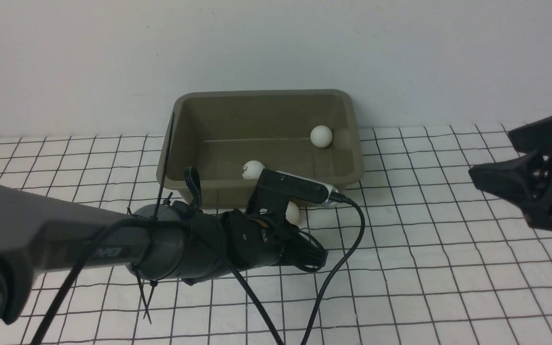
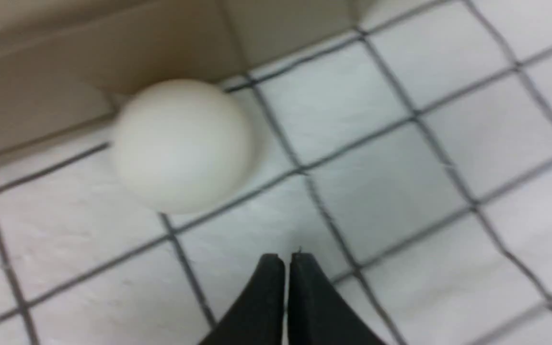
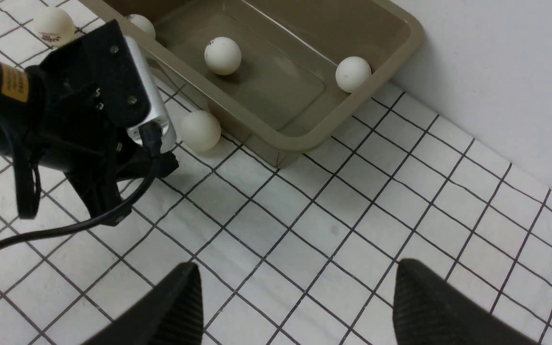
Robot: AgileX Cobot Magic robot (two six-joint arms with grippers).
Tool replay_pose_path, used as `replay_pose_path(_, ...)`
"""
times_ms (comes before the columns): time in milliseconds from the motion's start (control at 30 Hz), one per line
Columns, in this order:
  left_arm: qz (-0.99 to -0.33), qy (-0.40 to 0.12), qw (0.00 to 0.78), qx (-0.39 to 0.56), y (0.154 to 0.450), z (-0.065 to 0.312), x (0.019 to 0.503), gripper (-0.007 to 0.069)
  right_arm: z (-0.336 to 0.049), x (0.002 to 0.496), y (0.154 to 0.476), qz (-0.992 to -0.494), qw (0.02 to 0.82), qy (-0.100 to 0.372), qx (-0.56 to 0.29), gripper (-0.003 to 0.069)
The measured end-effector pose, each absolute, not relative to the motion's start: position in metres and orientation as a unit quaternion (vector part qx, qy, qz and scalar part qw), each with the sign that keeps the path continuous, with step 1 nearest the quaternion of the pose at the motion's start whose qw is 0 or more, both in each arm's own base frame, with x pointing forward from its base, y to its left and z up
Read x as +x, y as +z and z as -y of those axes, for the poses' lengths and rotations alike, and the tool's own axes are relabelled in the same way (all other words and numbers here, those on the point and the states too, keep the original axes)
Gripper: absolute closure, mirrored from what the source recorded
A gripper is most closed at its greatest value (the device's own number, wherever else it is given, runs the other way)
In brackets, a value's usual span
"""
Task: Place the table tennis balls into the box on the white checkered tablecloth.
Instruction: 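Reach for and grasp a ping pong ball on the table beside the basket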
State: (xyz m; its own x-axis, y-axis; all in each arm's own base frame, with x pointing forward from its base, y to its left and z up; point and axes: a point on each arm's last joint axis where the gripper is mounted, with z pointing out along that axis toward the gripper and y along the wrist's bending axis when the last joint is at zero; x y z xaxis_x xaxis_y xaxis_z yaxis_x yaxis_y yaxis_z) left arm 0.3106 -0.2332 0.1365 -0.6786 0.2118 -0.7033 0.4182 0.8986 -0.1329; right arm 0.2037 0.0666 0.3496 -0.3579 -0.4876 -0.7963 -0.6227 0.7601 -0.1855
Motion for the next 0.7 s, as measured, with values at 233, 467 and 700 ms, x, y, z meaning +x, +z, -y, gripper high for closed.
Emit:
replay_pose_path(233,-0.894,-0.161,0.376,0.182,0.162,0.233,0.307,0.0629,-0.066,0.204,0.350,-0.819,0.457,0.072,-0.340,0.0174)
replay_pose_path(467,-0.890,-0.155,0.373,0.209,0.162,0.234,0.305,0.0489,-0.066,0.204,0.350,-0.817,0.458,0.069,-0.344,0.0174)
replay_pose_path(700,-0.887,-0.145,0.389,0.205,0.162,0.232,0.308,0.0088,-0.066,0.204,0.350,-0.814,0.459,0.065,-0.351,0.0174)
